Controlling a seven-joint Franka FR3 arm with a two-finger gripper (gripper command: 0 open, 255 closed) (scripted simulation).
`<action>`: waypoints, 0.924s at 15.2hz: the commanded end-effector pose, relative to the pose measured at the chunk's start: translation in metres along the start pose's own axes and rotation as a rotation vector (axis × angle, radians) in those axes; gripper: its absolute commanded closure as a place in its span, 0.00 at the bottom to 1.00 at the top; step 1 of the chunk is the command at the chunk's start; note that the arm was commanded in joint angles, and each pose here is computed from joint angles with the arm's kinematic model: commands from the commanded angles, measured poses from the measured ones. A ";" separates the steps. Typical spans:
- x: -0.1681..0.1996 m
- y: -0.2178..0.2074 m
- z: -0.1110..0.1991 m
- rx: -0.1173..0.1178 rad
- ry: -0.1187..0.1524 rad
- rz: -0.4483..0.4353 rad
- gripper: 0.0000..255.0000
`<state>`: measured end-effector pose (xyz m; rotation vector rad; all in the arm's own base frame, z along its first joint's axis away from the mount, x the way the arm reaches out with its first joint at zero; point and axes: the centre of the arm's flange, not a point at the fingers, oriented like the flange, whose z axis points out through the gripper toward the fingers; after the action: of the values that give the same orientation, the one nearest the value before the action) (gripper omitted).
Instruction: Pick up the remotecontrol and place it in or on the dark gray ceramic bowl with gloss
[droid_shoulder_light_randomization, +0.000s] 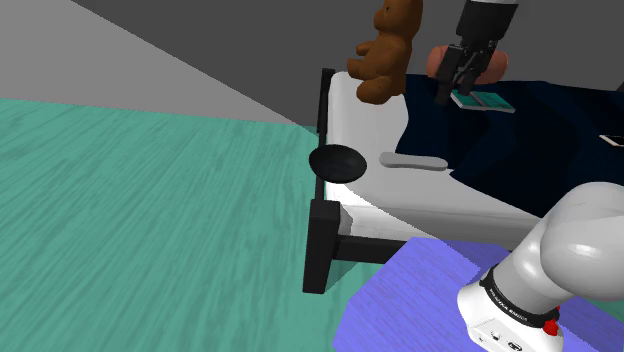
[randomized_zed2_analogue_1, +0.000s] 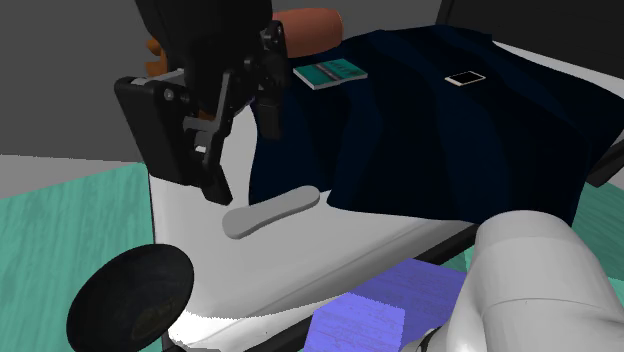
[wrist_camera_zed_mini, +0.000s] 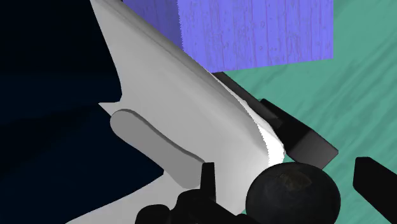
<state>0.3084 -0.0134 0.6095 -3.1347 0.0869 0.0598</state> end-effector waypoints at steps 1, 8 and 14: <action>0.000 0.000 0.000 0.000 0.000 0.000 0.00; 0.013 0.056 0.072 0.001 0.011 -0.246 0.00; 0.035 0.100 0.134 0.002 0.021 -0.458 0.00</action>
<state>0.3271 -0.1060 0.4852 -3.0747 -0.5619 0.0290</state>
